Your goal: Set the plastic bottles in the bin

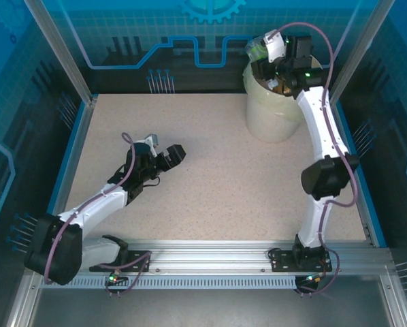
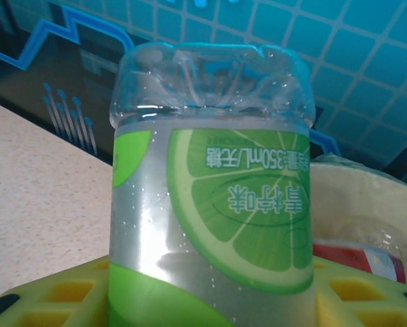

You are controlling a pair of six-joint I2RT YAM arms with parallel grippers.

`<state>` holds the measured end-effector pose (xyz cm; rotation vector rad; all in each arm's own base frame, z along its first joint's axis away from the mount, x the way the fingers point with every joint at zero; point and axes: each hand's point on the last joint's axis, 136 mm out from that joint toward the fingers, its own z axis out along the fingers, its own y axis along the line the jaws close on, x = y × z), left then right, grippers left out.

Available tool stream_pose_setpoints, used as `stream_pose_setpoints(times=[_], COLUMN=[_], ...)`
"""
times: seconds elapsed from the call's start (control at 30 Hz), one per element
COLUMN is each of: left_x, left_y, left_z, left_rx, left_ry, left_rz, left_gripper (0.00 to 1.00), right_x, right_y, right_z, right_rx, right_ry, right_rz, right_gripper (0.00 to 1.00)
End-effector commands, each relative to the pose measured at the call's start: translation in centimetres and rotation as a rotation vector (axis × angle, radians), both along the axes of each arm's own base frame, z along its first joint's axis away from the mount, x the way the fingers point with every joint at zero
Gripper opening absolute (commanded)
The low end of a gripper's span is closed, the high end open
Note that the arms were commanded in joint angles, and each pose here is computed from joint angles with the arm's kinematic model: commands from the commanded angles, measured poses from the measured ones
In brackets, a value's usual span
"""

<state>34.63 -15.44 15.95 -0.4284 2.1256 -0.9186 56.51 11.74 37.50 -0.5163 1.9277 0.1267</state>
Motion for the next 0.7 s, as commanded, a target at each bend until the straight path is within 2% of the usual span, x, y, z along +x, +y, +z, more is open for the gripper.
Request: stream_pose_setpoints(times=[0.0, 0.17, 0.3, 0.47, 0.67], left_x=[0.0, -0.5, -0.7, -0.6, -0.4], left_y=[-0.1, 0.9, 1.3, 2.0, 3.4], left_z=[2.0, 1.5, 1.2, 1.1, 1.4], left_rx=[-0.002, 0.020, 0.042, 0.075, 0.147], left_ry=[-0.052, -0.041, -0.022, -0.017, -0.007], left_rz=[0.005, 0.046, 0.059, 0.091, 0.144], left_gripper=[0.99, 0.99, 0.99, 0.99, 0.99], right_x=[1.2, 1.9, 1.6, 0.0, -3.3], right_y=[-1.5, -3.0, -5.0, -5.1, -4.5], right_z=[-3.3, -5.2, -4.8, -2.0, 2.3], right_rx=[-0.051, -0.091, -0.166, -0.177, -0.083], right_ry=[0.101, 0.133, 0.125, 0.086, 0.037], right_rz=[-0.063, -0.171, -0.274, -0.275, -0.255], right_gripper=[0.54, 0.58, 0.71, 0.85, 0.92])
